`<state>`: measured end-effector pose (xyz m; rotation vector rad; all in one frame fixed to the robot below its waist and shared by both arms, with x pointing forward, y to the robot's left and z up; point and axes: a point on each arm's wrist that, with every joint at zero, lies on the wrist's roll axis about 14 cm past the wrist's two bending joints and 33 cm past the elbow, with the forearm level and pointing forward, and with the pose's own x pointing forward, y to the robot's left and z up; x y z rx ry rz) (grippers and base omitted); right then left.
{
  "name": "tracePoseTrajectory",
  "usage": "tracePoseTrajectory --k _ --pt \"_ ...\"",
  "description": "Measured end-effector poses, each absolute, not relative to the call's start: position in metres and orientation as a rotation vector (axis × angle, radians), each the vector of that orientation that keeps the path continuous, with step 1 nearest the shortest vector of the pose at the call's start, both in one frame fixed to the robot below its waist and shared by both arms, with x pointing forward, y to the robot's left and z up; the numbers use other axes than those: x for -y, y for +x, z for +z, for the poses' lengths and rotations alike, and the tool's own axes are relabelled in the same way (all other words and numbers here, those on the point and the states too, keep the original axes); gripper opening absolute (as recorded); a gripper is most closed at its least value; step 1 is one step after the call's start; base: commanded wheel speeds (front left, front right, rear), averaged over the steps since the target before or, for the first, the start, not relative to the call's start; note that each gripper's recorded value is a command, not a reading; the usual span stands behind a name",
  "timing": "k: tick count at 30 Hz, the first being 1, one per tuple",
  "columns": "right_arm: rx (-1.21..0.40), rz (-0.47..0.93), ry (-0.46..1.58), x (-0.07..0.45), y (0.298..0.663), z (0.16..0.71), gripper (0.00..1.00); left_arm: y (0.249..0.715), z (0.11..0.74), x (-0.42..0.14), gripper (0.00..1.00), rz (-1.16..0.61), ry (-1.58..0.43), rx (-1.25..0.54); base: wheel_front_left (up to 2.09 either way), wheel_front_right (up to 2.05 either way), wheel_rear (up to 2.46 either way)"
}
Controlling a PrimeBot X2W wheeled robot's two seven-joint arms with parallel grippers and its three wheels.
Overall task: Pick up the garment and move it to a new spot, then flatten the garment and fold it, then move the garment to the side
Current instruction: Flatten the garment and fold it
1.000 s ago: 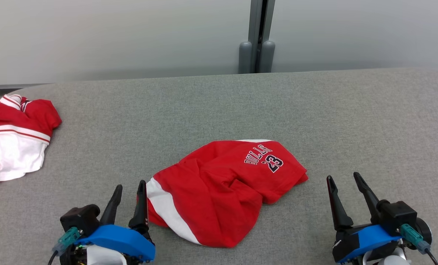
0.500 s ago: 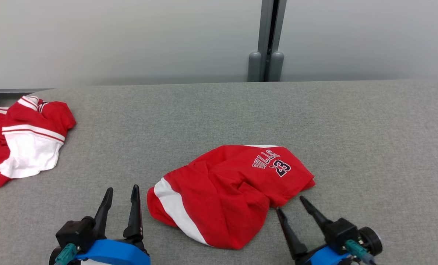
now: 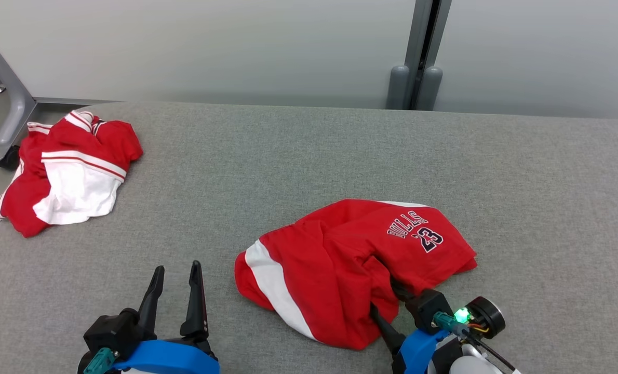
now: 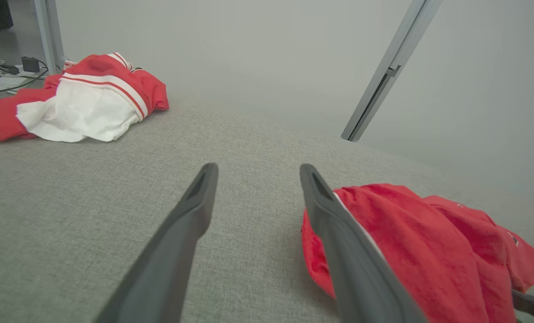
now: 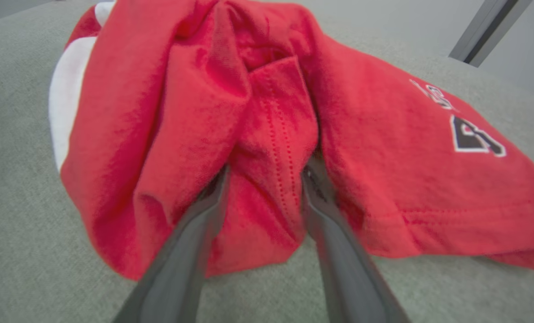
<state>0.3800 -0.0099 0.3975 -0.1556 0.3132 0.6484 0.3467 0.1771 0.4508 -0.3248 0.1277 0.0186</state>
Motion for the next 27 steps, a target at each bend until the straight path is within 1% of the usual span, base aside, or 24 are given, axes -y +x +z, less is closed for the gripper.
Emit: tracePoseTrajectory --k 1,2,3,4,8,11,15,20,27 --pt "-0.316 0.649 -0.149 0.009 0.381 0.397 0.33 0.346 0.450 -0.178 1.00 0.022 -0.325 -0.129 0.00 0.00 0.00" --pt "-0.319 0.649 -0.146 0.009 0.382 0.396 0.17 0.346 0.450 -0.179 1.00 0.025 -0.325 -0.129 0.00 0.00 0.00" --pt "-0.322 0.646 -0.142 0.010 0.383 0.396 0.04 0.347 0.450 -0.179 1.00 0.026 -0.325 -0.130 0.00 0.00 0.00" --pt "-0.321 0.643 -0.140 0.011 0.383 0.395 0.00 0.347 0.449 -0.179 1.00 0.027 -0.326 -0.130 0.00 0.00 0.00" --pt "-0.307 0.606 -0.114 0.020 0.390 0.399 0.00 0.351 0.448 -0.176 1.00 0.020 -0.327 -0.134 0.00 0.00 0.00" --pt "-0.289 0.554 -0.085 0.032 0.397 0.404 0.00 0.354 0.448 -0.171 1.00 0.005 -0.328 -0.134 0.00 0.00 0.00" --pt "-0.257 0.409 -0.012 0.069 0.412 0.414 0.00 0.358 0.449 -0.167 1.00 -0.006 -0.331 -0.130 0.00 0.00 0.00" --pt "-0.278 0.231 0.002 0.125 0.413 0.413 0.00 0.363 0.451 -0.158 1.00 -0.036 -0.336 -0.124 0.00 0.00 0.00" --pt "-0.308 0.085 0.010 0.173 0.406 0.416 0.00 0.365 0.452 -0.155 1.00 -0.047 -0.338 -0.118 0.00 0.00 0.00"
